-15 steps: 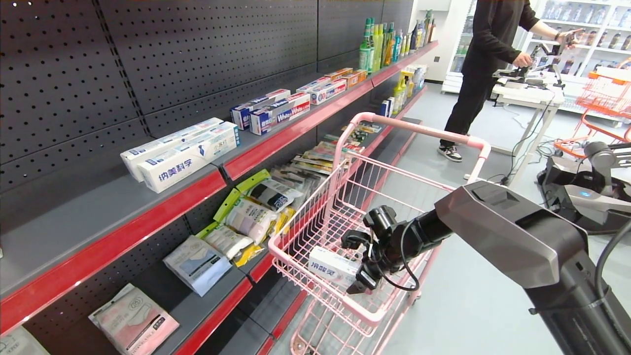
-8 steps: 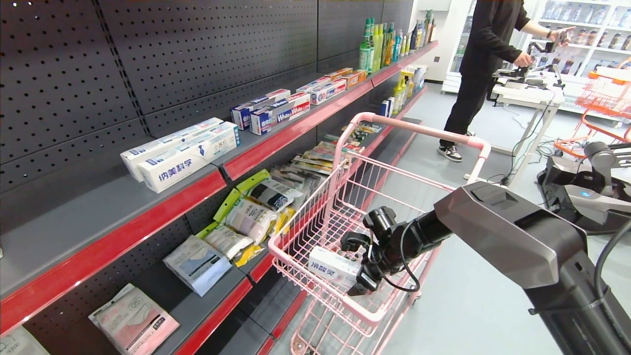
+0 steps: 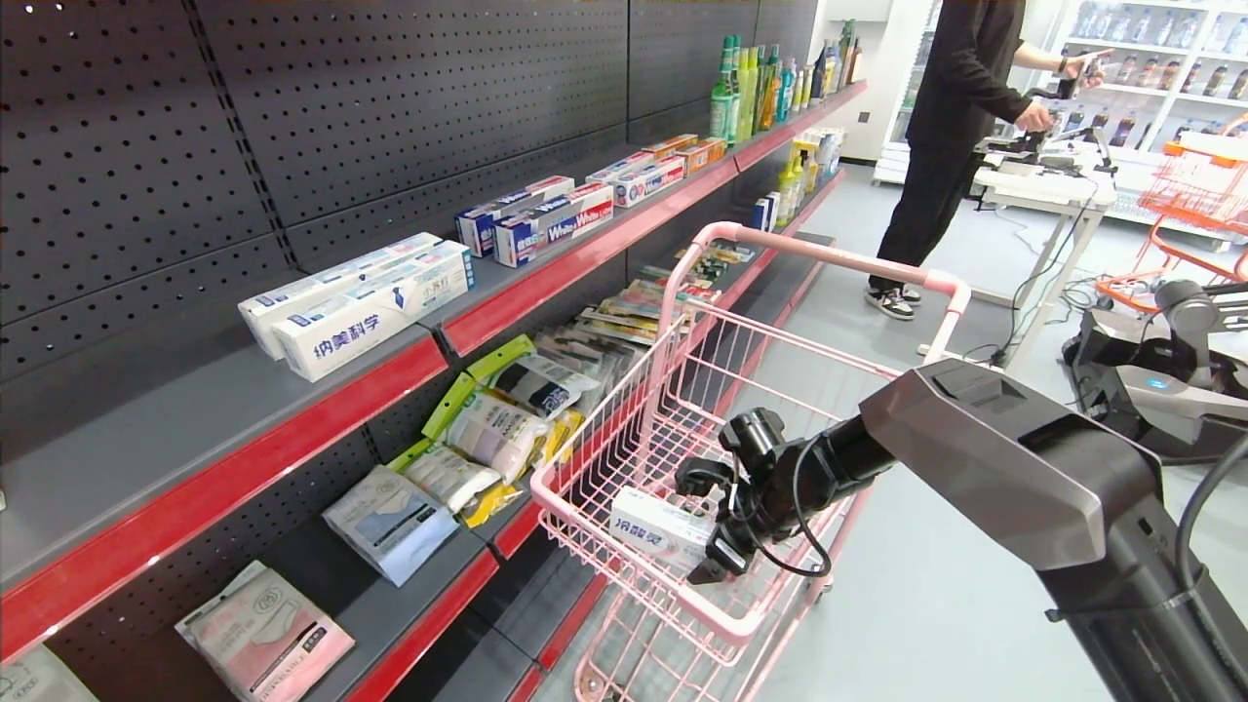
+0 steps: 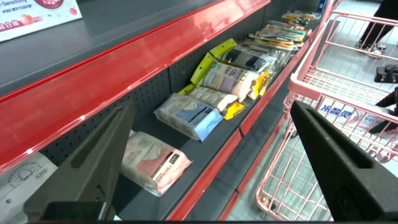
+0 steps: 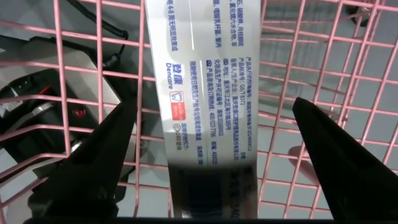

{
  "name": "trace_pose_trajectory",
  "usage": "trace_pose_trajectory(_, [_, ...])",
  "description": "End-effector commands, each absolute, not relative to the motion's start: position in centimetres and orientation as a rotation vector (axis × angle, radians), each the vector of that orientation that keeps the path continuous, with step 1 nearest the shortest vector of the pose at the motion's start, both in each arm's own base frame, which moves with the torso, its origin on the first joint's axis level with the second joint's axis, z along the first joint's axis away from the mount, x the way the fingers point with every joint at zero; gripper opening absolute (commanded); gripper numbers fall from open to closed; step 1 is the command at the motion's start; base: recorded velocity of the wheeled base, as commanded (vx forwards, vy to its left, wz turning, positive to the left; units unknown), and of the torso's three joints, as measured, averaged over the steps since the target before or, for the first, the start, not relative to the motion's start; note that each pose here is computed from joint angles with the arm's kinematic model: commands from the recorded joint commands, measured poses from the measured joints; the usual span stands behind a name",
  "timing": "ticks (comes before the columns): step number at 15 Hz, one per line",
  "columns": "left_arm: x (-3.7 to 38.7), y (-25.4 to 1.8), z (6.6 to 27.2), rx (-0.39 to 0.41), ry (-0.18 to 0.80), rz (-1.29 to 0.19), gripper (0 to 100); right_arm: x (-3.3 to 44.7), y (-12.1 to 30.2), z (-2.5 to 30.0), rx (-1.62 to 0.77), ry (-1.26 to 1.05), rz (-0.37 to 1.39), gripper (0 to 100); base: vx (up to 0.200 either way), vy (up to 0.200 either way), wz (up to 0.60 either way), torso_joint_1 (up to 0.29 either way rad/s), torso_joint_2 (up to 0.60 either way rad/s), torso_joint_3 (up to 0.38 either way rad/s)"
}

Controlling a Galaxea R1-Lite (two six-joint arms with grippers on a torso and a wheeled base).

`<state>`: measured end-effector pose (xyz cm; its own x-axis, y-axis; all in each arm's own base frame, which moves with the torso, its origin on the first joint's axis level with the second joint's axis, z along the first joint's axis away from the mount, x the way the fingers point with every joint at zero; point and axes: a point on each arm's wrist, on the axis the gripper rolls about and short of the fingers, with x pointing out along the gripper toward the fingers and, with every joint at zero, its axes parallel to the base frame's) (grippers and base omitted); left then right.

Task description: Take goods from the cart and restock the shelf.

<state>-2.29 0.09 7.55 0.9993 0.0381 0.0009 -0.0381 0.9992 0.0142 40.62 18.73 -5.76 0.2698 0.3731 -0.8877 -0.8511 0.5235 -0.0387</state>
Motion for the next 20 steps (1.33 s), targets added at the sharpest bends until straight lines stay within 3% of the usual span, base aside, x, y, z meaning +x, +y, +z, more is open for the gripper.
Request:
trace_pose_trajectory(1, [-2.3,0.1,7.5,0.015,0.000,0.038,100,40.6,18.8,-5.8,-0.602,0.974,0.882,100,0.000,0.000,0.00,0.000,0.00,0.000])
trace_pose_trajectory(5, [-2.3,0.1,7.5,0.015,0.000,0.038,100,40.5,18.8,-5.8,-0.608,0.977,0.877,100,0.000,0.000,0.00,0.000,0.00,0.000])
trace_pose_trajectory(6, [-2.3,0.1,7.5,0.015,0.000,0.038,100,40.5,18.8,-5.8,-0.612,0.977,0.882,0,0.000,0.000,0.00,0.000,0.00,0.000])
trace_pose_trajectory(13, [-2.3,0.1,7.5,0.015,0.000,0.038,100,40.5,18.6,-5.8,-0.550,0.997,0.846,0,0.000,0.000,0.00,0.000,0.00,0.000])
trace_pose_trajectory(20, [-2.3,0.1,7.5,0.014,0.000,0.038,100,41.5,18.0,-1.5,-0.395,0.970,0.675,0,0.000,0.000,0.00,0.000,0.00,0.000])
